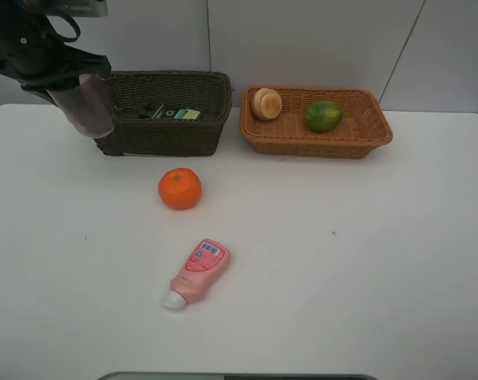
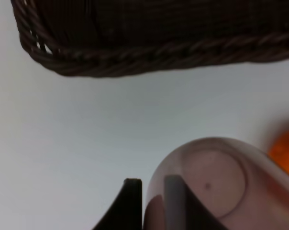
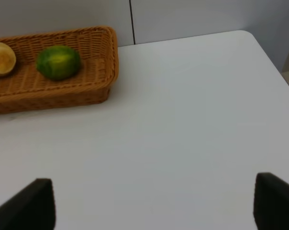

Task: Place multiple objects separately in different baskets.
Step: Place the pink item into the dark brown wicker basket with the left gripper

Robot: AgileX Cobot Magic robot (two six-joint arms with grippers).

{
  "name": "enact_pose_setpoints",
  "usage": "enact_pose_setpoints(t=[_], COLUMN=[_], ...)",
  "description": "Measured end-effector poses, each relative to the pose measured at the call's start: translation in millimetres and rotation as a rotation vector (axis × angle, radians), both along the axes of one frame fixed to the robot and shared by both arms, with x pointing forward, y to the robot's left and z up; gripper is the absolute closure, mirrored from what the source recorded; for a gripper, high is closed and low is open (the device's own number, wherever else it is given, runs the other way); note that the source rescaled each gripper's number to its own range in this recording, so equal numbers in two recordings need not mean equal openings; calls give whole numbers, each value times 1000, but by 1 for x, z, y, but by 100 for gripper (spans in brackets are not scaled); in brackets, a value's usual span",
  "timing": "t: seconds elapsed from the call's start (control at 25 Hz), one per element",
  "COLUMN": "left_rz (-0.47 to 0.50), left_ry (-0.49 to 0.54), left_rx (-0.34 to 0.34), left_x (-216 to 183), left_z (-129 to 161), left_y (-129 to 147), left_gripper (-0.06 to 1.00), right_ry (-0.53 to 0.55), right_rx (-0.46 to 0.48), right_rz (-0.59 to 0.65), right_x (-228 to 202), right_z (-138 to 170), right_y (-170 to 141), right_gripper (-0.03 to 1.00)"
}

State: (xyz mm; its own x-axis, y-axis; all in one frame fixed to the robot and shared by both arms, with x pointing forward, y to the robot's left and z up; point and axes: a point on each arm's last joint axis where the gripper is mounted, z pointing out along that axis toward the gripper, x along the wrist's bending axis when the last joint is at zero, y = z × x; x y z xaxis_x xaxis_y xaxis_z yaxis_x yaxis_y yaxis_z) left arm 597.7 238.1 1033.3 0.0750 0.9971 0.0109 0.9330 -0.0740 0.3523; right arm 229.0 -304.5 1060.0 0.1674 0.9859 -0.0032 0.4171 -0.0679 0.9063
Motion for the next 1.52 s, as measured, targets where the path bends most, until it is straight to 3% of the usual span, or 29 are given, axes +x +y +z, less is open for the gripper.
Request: enact_pose_setpoints(t=[0.24, 0.64, 1.04, 1.52], left_rz=[68, 107, 87, 74], left_ry=[-115, -201, -160, -140], left_rx=[36, 95, 102, 101], left_x=[36, 86, 104, 110], left_z=[23, -18, -73, -99], left_y=[1, -1, -6, -8], left_gripper=[94, 94, 94, 94], right_ry=[0, 0, 0, 0], right_rx=[0, 0, 0, 0], right_rz=[0, 0, 0, 0], right_x=[0, 0, 0, 0], right_z=[0, 0, 0, 0], right_y=[0, 0, 0, 0], right_gripper=[22, 22, 22, 22])
